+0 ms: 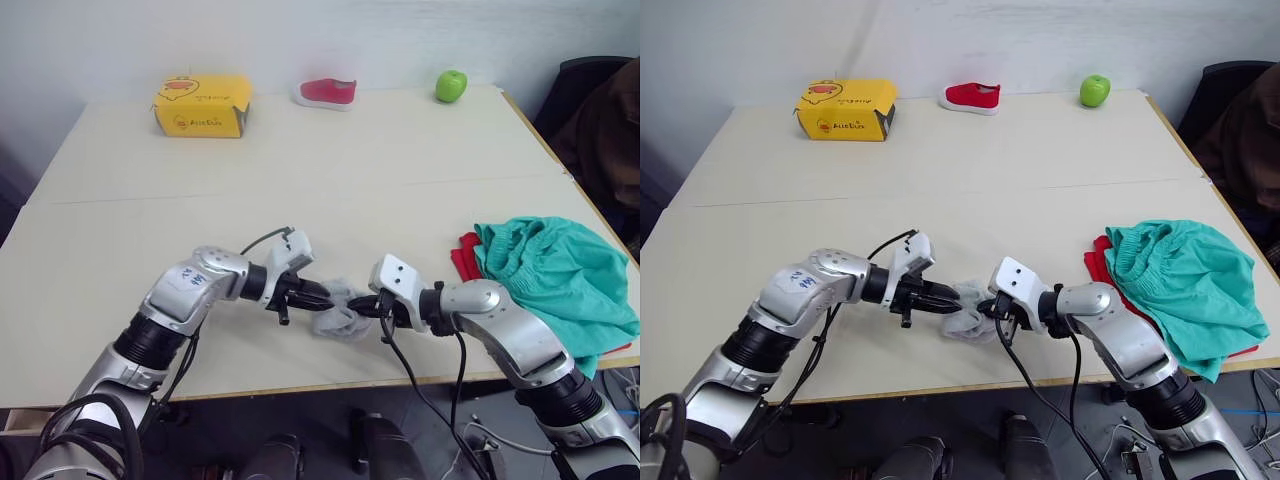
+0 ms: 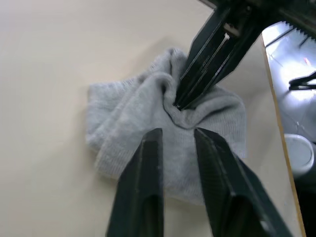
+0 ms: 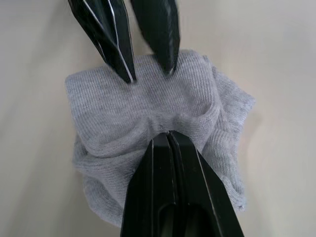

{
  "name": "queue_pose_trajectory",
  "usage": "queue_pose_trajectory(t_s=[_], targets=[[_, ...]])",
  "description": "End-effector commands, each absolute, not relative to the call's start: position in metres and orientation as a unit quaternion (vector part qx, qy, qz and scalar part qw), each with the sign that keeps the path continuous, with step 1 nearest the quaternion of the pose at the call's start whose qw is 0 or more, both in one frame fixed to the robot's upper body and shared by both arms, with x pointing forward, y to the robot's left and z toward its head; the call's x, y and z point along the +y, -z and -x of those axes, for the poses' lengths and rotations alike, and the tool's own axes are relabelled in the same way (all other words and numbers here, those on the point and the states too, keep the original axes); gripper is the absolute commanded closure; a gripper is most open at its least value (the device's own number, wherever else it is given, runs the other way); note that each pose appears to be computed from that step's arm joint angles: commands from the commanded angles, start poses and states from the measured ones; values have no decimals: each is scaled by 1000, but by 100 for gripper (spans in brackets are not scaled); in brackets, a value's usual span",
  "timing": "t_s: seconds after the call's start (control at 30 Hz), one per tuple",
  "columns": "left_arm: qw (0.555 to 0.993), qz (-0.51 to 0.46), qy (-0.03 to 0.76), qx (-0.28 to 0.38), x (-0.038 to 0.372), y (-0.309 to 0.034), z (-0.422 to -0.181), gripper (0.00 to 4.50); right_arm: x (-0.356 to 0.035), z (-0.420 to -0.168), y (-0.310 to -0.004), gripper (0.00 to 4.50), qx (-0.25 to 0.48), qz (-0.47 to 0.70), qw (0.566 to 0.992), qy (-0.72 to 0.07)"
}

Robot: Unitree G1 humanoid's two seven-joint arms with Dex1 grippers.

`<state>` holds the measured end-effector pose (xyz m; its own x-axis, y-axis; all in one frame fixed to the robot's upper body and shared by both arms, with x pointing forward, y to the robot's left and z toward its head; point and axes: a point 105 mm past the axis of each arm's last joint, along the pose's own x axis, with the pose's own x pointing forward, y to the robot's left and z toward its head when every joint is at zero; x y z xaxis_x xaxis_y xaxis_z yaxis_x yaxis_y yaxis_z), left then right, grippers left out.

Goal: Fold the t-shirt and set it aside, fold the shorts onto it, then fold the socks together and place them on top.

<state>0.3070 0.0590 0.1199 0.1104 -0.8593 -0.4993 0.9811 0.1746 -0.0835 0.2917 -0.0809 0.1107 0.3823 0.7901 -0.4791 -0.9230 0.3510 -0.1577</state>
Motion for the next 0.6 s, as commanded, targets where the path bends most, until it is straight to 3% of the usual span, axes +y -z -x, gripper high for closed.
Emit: queue_pose_trajectory(t_s=[0.03,0.13,0.27,0.37,0.6], targets=[[729,-209,620,204,53,-114,-317,447,-88,-291,-111,450,166,216,808,-522],[730,-217,616,202,43,-106,-321,447,-88,-289,-117,450,163,210,809,-524],[715,-234,625,206,42,-99,-315,447,-74,-295,-156,450,120,162,824,-530],[715,-233,626,206,43,-99,-313,447,-61,-296,-166,450,109,148,823,-538],[713,-235,628,205,46,-102,-309,447,-60,-301,-121,450,160,162,827,-514]])
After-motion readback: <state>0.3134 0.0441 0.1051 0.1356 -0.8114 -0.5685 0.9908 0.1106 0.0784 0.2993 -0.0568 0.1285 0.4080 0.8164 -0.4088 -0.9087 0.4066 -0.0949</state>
